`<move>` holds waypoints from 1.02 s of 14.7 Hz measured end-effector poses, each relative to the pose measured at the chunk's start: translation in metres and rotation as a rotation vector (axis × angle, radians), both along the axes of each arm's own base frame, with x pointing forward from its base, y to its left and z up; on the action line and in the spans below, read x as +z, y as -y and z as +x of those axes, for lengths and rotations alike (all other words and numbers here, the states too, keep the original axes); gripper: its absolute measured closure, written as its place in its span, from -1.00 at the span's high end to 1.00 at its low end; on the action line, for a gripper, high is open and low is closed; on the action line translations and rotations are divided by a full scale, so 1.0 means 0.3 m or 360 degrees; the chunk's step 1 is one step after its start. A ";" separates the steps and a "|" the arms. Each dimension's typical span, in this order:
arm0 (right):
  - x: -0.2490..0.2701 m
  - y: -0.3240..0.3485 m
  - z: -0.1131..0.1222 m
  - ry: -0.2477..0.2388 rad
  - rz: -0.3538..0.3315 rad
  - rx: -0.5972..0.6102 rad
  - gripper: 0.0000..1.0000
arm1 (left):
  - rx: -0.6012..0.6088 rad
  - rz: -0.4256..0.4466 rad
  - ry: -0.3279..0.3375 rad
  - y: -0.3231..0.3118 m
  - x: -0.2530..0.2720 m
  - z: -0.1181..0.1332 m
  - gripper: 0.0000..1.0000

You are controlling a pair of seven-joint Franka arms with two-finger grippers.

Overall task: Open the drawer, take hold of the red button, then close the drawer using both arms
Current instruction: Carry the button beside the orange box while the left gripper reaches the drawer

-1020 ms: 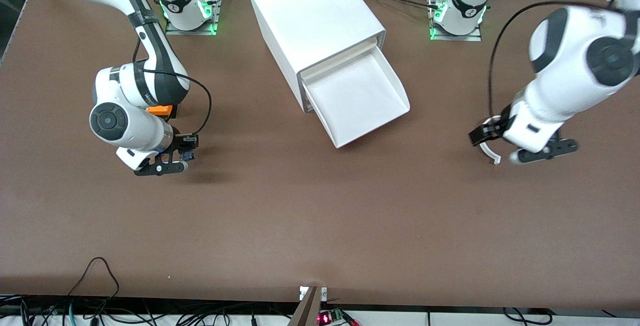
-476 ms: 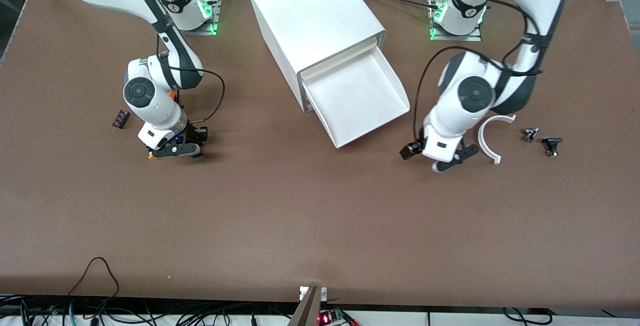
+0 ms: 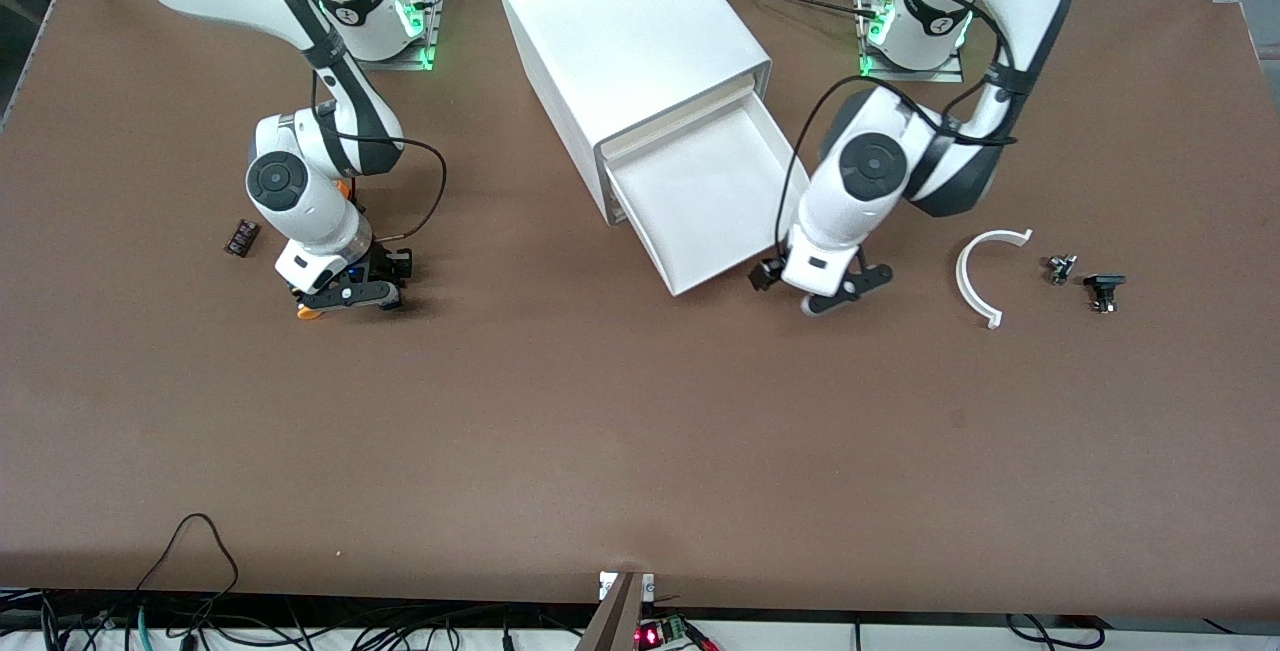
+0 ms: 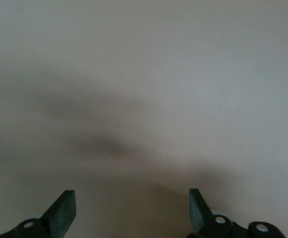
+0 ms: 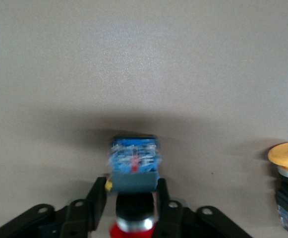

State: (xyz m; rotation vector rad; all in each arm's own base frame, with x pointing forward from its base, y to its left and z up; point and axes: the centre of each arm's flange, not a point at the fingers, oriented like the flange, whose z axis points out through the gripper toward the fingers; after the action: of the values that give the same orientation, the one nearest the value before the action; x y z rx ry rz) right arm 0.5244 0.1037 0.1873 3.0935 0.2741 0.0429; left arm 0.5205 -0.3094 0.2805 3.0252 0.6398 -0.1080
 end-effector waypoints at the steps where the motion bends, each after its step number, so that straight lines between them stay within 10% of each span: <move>1: 0.003 0.000 0.002 0.0006 0.0002 -0.0014 0.30 | -0.0036 -0.0005 -0.0013 0.039 -0.005 -0.037 1.00; 5: 0.122 -0.014 0.072 -0.0008 -0.0019 -0.0138 0.97 | -0.0152 -0.0005 -0.0055 0.128 -0.015 -0.163 1.00; 10: 0.623 -0.063 0.232 -0.0214 -0.0060 -0.0250 1.00 | -0.0346 -0.0002 -0.0107 0.261 -0.016 -0.367 1.00; 15: 1.048 -0.079 0.294 -0.0204 -0.0040 -0.0275 1.00 | -0.0478 -0.0003 -0.0140 0.348 -0.014 -0.500 1.00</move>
State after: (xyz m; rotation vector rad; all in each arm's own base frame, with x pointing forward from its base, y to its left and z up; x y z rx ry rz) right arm 0.6126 0.1274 0.5017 3.0857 0.0102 -0.1626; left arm 0.3704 -0.4139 0.2762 3.1055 0.1845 -0.2527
